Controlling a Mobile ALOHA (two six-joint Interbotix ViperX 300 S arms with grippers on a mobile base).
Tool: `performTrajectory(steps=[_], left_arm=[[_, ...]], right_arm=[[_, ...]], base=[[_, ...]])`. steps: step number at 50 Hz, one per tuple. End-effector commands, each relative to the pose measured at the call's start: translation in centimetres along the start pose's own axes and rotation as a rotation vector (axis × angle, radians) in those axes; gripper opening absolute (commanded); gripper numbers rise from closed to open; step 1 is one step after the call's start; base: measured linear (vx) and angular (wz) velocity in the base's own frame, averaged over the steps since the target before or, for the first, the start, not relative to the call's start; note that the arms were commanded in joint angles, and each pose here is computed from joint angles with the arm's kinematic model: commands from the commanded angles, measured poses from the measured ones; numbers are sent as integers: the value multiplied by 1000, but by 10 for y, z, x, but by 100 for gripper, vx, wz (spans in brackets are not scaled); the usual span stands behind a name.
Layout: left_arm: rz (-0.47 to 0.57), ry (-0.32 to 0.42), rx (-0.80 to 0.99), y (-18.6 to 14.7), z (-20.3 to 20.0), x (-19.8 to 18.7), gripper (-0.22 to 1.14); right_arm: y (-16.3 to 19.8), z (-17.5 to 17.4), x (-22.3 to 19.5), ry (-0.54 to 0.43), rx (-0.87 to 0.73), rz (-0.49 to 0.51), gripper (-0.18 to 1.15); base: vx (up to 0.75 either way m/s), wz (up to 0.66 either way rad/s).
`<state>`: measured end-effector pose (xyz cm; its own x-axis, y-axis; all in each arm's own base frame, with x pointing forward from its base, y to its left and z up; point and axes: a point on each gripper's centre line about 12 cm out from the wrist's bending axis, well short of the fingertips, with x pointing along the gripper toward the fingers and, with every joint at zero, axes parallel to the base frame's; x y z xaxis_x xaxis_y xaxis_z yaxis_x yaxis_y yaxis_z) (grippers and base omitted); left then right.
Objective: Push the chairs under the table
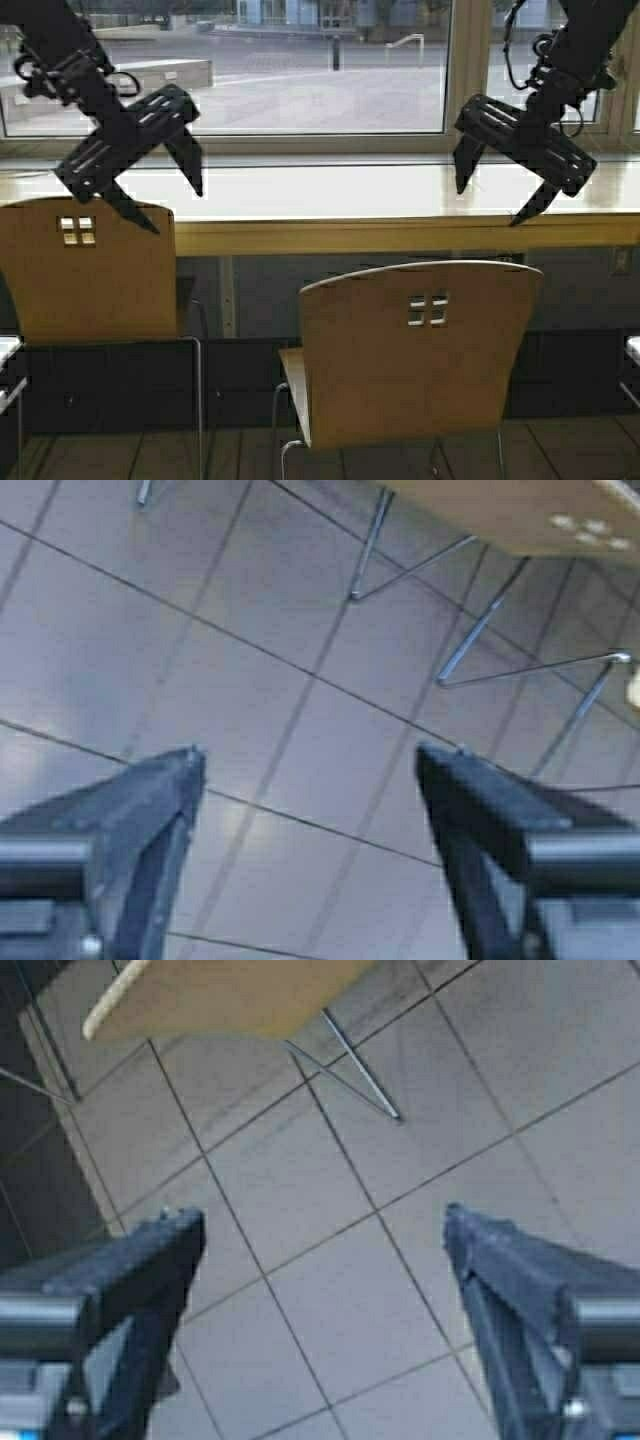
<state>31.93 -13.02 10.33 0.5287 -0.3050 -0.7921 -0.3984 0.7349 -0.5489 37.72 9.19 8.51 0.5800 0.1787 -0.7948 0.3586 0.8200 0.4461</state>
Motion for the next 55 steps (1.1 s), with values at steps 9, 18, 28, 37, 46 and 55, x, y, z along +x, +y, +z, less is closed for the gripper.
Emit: performTrajectory(steps=[9,18,28,37,46,55], left_arm=[[-73,34,-124,-70,-38,58,95],[-23,-10,-311,-73,-68,87,95],[-4,-34,-425,-78,-97,102,95],[12,-25,-508,-73,-105,105,95],[63,-38,-527,-54,-110,111,95],[95,-31,-539,-45,-115,122,95]], right_arm=[[-5,3,5,-19,239,-2,102],[-21,5,12,-28,340,-37,102],[-27,4,15,-17,372,-50,102],[-32,-7,12,25,426,-61,102],[-35,-19,10,49,422,-75,102],[-41,-28,17,28,418,-109,102]], base=[[27,12],[25,2],[24,-10],[21,-13],[16,-9],[12,-4]])
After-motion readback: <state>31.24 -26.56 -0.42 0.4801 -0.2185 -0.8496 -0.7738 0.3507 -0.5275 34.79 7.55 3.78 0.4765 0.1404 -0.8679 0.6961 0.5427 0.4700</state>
